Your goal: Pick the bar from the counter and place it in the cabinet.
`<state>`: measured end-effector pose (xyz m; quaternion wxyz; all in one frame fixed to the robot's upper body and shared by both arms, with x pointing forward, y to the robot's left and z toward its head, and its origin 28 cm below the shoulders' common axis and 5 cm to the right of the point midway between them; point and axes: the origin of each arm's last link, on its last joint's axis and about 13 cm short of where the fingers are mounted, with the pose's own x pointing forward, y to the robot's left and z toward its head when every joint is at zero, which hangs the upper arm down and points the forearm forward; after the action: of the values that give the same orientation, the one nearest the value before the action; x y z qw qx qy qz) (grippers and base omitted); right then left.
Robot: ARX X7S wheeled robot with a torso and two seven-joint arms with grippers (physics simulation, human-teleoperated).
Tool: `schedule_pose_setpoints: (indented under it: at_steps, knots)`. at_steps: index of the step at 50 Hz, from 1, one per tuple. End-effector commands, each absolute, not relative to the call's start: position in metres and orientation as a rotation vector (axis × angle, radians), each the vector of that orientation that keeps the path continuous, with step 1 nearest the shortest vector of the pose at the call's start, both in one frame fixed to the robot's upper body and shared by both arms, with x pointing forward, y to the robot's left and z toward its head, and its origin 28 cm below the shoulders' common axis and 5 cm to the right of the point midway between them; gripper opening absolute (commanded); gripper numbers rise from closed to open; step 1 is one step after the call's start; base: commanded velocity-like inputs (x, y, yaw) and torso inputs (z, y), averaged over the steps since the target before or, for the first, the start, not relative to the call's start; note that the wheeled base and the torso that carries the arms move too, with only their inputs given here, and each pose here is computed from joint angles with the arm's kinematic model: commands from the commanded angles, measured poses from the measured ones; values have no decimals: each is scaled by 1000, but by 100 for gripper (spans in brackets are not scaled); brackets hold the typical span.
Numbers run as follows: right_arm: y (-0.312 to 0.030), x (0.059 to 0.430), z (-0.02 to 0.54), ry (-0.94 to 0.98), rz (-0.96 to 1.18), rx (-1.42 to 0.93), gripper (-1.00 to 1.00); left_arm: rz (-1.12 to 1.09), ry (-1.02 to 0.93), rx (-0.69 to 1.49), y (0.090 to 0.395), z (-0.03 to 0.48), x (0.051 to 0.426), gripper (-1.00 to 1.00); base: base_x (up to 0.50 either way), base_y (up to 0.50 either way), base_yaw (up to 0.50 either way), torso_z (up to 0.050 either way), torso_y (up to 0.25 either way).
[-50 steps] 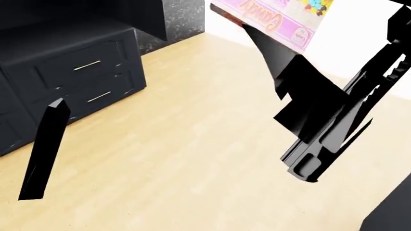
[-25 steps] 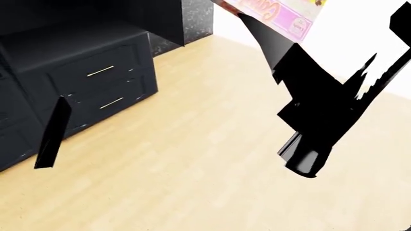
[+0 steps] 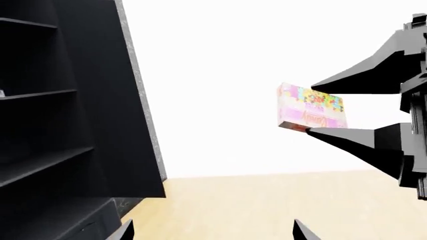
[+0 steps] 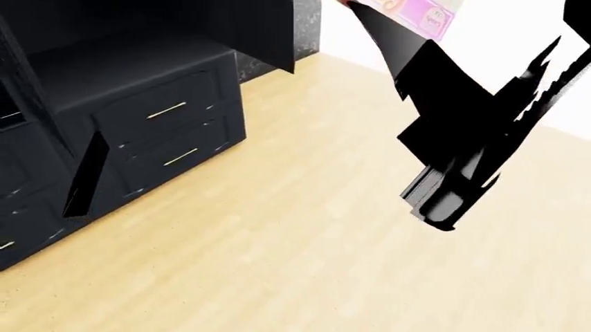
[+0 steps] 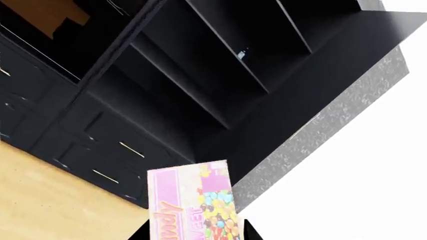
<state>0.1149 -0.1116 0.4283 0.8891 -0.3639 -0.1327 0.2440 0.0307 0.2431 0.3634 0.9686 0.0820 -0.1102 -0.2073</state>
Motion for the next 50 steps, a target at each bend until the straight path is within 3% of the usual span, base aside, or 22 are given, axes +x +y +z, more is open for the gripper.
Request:
schedule_pose_setpoints:
  at_steps: [1, 10, 21, 29, 50]
  knots:
    - [-113, 118, 429, -273, 481, -766, -100, -429, -224, 169, 243, 364, 30, 100, 487, 115, 0, 0, 0]
    - [-114, 124, 426, -256, 465, -734, -100, -441, -221, 180, 241, 364, 31, 100, 487, 98, 0, 0, 1]
    - [-122, 124, 416, -233, 452, -617, -100, -462, -226, 201, 234, 370, 30, 100, 177, -424, 0, 0, 1]
    - [-127, 128, 421, -255, 392, -492, -100, -465, -221, 204, 234, 370, 31, 100, 147, -162, -445, 0, 1]
    - [-127, 124, 420, -253, 415, -476, -100, -472, -224, 212, 231, 373, 29, 100, 61, -78, -487, 0, 0]
